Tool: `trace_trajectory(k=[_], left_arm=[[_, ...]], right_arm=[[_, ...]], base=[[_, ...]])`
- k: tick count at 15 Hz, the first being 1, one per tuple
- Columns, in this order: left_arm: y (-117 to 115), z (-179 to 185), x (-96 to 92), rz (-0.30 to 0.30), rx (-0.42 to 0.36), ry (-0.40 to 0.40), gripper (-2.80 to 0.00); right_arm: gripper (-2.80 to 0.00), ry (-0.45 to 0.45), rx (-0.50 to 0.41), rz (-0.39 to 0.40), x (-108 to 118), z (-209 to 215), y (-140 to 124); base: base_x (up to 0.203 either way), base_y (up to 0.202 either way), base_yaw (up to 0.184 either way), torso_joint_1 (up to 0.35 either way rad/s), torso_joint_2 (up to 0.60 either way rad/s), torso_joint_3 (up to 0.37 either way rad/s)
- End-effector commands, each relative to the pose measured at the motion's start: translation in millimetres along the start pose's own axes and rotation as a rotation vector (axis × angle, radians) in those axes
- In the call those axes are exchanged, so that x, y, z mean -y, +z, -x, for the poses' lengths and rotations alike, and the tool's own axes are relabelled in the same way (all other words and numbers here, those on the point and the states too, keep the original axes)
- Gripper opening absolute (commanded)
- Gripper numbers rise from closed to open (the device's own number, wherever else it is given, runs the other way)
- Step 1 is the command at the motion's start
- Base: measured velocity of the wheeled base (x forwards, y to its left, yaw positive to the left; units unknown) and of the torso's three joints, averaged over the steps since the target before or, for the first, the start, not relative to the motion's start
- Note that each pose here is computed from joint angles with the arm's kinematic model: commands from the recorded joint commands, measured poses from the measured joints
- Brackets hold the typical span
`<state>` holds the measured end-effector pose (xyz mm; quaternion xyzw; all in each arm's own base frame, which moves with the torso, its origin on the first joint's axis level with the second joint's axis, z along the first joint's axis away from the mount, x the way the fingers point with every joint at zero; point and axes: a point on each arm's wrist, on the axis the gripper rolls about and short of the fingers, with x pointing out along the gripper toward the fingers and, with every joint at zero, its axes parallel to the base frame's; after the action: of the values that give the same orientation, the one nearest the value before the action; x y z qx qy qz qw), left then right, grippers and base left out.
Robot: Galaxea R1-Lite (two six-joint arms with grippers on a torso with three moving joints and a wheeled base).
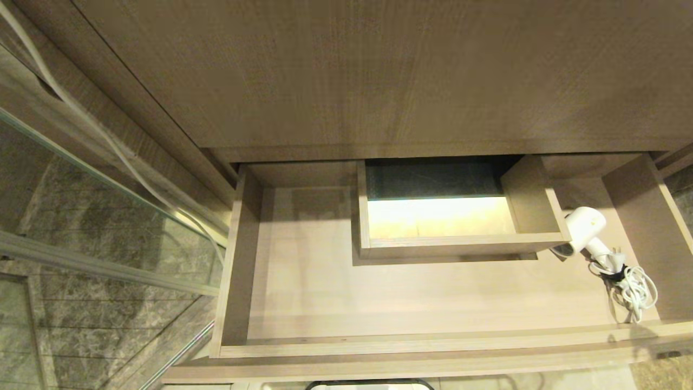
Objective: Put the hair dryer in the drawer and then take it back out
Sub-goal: Close the drawer
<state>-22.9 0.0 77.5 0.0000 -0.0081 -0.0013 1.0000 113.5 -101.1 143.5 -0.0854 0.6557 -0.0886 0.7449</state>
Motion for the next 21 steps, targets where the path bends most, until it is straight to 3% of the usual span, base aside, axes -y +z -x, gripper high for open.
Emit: trace_trajectory(k=[1,4,12,16,21], left_arm=[[0,0,0.0,0.0,-0.001,0.0,-2.8],[0,0,0.0,0.0,-0.001,0.001,-2.8],[0,0,0.0,0.0,-0.001,0.001,-2.8],[0,0,0.0,-0.001,0.0,0.001,-2.8],[0,0,0.0,0.0,-0.001,-0.001,-2.8]], right_arm=[[-2.8,0.015,0.005,0.012,7,-15,12],[-2.8,0.004,0.098,0.018,19,-26,34],[-2.8,0.016,0.087,0.031,36,-43,60],[-2.8,-0.056,0.184,0.035,45,-46,77],[-2.8,-0.079,0.26,0.042,55,-47,98]], base=[[0.0,0.0,0.0,0.0,0.0,0.0],[0.0,0.0,0.0,0.0,0.0,0.0],[0.0,0.0,0.0,0.0,0.0,0.0],[0.0,0.0,0.0,0.0,0.0,0.0],[0.0,0.0,0.0,0.0,0.0,0.0]])
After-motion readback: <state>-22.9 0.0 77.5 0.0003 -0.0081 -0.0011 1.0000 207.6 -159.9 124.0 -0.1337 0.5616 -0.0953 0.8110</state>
